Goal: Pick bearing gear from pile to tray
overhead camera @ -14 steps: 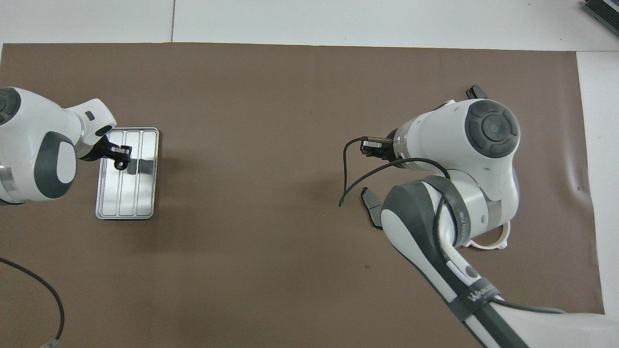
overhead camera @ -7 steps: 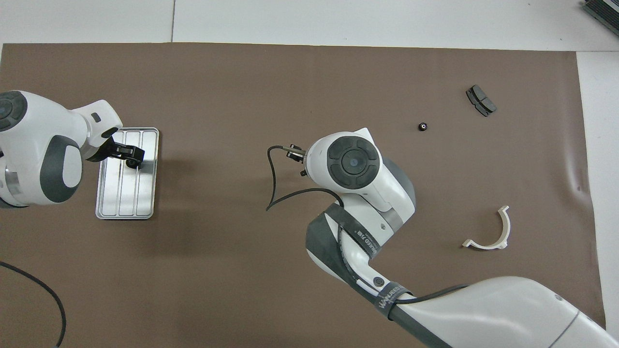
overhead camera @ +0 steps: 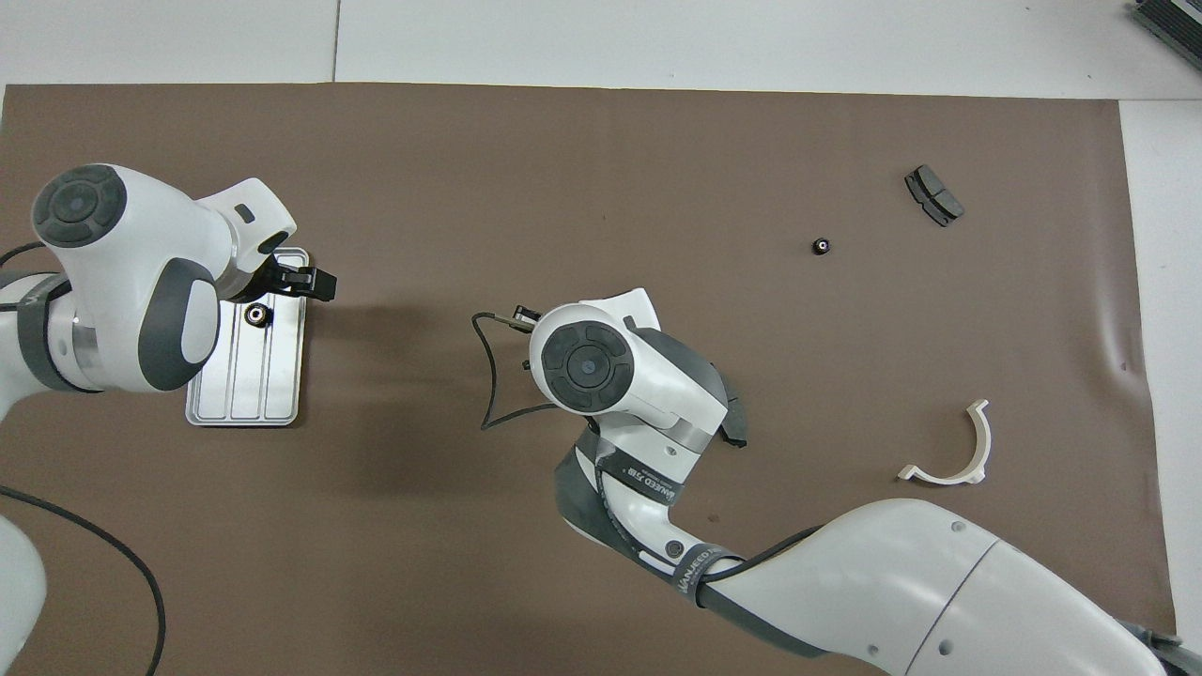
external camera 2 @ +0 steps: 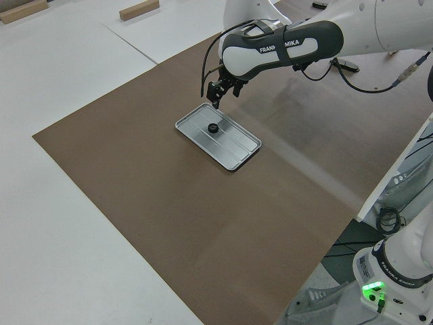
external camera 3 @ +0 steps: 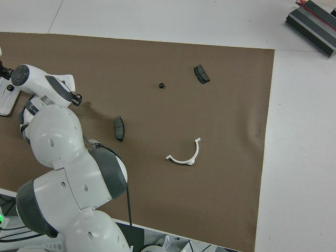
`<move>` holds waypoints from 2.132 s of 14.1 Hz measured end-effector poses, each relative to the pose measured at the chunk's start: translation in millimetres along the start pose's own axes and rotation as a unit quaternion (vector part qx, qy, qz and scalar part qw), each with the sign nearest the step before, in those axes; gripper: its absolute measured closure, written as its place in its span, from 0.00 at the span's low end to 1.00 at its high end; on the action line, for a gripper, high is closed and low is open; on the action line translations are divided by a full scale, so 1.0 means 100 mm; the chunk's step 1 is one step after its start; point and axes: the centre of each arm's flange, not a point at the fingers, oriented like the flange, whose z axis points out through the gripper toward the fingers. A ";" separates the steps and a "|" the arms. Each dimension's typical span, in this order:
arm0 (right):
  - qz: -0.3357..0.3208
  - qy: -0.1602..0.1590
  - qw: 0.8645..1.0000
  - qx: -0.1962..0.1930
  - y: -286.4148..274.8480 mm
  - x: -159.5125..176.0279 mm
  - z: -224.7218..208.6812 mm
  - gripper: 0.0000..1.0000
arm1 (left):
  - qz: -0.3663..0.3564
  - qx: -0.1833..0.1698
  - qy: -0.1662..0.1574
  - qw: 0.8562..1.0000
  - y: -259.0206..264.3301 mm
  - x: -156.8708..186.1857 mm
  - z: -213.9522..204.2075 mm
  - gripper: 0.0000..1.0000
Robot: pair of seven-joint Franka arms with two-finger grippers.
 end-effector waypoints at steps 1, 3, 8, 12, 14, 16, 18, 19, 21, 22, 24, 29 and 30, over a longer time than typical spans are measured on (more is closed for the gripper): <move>-0.003 -0.001 1.000 -0.002 0.01 -0.03 0.04 0.66 | -0.006 -0.001 0.002 1.000 0.11 0.01 -0.01 0.09; -0.013 0.002 1.000 -0.007 0.04 -0.07 0.10 0.66 | -0.020 -0.002 0.004 1.000 0.30 0.02 -0.03 0.09; -0.012 0.016 1.000 -0.006 0.11 0.08 0.05 0.14 | -0.047 -0.004 0.010 0.999 0.61 0.05 -0.09 0.09; -0.042 0.050 0.997 -0.041 0.39 0.61 -0.33 0.00 | -0.069 -0.009 0.018 0.997 0.96 0.07 -0.17 0.11; -0.077 0.045 0.994 -0.060 0.65 0.96 -0.44 0.00 | -0.079 -0.012 0.016 0.997 1.38 0.02 -0.17 0.15; -0.109 0.024 0.992 -0.057 0.95 1.39 -0.52 0.00 | -0.092 -0.015 0.010 0.996 1.86 -0.06 -0.09 0.20; -0.146 0.013 0.988 -0.056 1.31 1.84 -0.55 0.00 | -0.100 -0.017 0.004 0.995 2.29 -0.12 0.01 0.20; -0.158 0.007 0.986 -0.052 1.48 2.02 -0.56 0.00 | -0.103 -0.019 0.004 0.994 2.44 -0.12 0.04 0.20; -0.178 -0.004 0.983 -0.040 1.74 2.31 -0.58 0.00 | -0.108 -0.021 0.001 0.994 2.70 -0.13 0.14 0.21; -0.186 -0.013 0.982 -0.040 1.86 2.43 -0.55 0.00 | -0.109 -0.022 0.001 0.994 2.80 -0.14 0.18 0.21; -0.203 -0.041 0.977 -0.047 2.04 2.60 -0.40 0.00 | -0.106 -0.025 0.004 0.994 2.94 -0.16 0.22 0.22; -0.266 -0.071 0.960 -0.061 2.39 2.86 0.12 0.00 | -0.108 -0.031 0.011 0.994 3.08 -0.19 0.27 0.24; -0.270 -0.073 0.958 -0.061 2.44 2.86 0.18 0.00 | -0.108 -0.032 0.013 0.994 3.09 -0.19 0.28 0.25</move>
